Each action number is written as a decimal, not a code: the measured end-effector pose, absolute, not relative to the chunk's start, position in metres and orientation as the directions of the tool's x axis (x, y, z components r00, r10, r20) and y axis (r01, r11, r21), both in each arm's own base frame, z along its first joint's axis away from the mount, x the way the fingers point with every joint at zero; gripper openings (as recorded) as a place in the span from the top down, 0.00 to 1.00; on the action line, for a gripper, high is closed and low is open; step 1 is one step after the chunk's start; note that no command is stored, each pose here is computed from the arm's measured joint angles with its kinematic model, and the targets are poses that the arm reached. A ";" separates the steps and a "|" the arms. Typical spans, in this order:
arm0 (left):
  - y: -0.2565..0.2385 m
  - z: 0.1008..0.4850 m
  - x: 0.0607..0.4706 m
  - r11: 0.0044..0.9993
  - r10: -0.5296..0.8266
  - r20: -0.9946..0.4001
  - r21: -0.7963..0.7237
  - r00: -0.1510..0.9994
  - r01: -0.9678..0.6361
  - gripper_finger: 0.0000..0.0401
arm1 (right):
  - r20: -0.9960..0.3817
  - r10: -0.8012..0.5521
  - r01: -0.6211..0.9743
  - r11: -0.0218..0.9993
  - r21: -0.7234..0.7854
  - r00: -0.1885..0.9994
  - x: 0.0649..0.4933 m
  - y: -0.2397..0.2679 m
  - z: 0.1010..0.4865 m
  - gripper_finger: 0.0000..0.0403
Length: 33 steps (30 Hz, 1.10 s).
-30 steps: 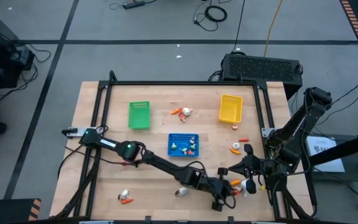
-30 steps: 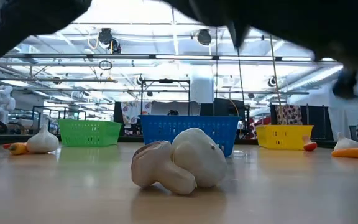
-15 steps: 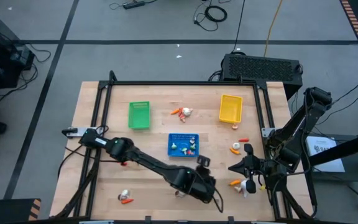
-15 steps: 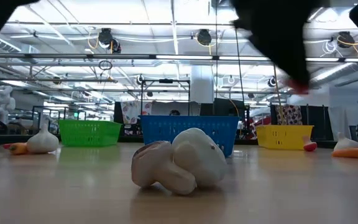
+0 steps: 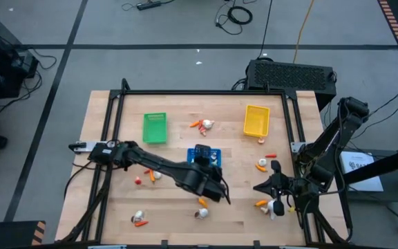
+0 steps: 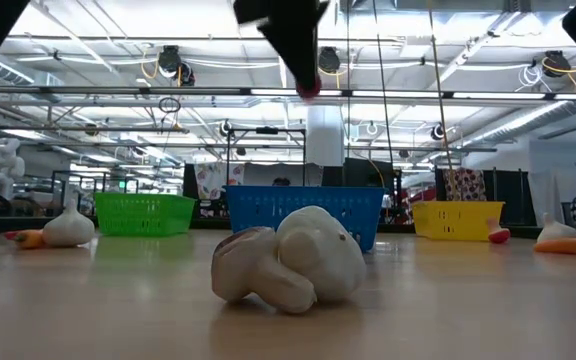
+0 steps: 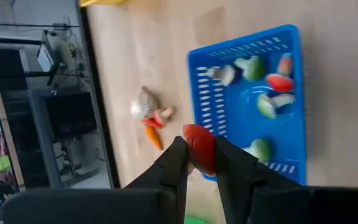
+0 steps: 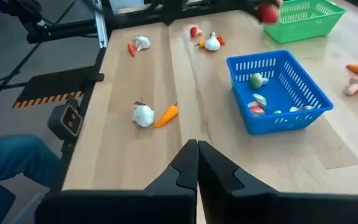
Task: Sort produce into baskets
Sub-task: Put the orange mushroom into the blue bin
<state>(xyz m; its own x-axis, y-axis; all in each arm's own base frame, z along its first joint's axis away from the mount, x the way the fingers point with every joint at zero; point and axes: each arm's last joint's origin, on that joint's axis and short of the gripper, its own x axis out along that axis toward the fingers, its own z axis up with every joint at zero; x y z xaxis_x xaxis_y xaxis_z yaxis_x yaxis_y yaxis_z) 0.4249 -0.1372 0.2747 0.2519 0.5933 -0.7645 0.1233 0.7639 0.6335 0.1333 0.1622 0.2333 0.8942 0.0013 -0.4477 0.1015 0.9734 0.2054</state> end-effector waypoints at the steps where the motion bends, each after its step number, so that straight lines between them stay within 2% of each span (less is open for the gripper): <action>1: -0.134 0.281 0.423 0.769 0.588 -0.766 0.629 0.258 0.114 0.83 | -0.447 0.004 0.101 0.972 0.211 0.895 0.134 0.163 0.233 1.00; 7: -0.118 0.322 0.407 0.828 0.519 -0.799 0.558 0.303 0.054 0.83 | -0.454 0.006 0.120 0.961 0.249 0.891 0.134 0.163 0.232 1.00; 15: -0.090 0.348 0.397 0.865 0.466 -0.828 0.500 0.314 0.036 0.83 | -0.462 0.011 0.139 0.947 0.289 0.887 0.134 0.167 0.228 1.00; 21: -0.056 0.370 0.384 0.891 0.445 -0.838 0.448 0.316 -0.070 0.83 | -0.451 0.028 0.123 0.946 0.301 0.892 0.138 0.178 0.222 1.00; 27: -0.039 0.349 0.360 0.893 0.449 -0.856 0.429 0.256 -0.134 0.83 | -0.452 0.051 0.100 0.948 0.304 0.891 0.139 0.191 0.213 1.00; 30: -0.035 0.331 0.349 0.906 0.421 -0.835 0.375 0.354 -0.195 0.83 | -0.451 0.064 0.087 0.948 0.306 0.890 0.139 0.197 0.209 1.00; 33: -0.037 0.310 0.346 0.946 0.322 -0.814 0.253 0.484 -0.204 0.83 | -0.452 0.066 0.085 0.948 0.306 0.890 0.140 0.200 0.206 1.00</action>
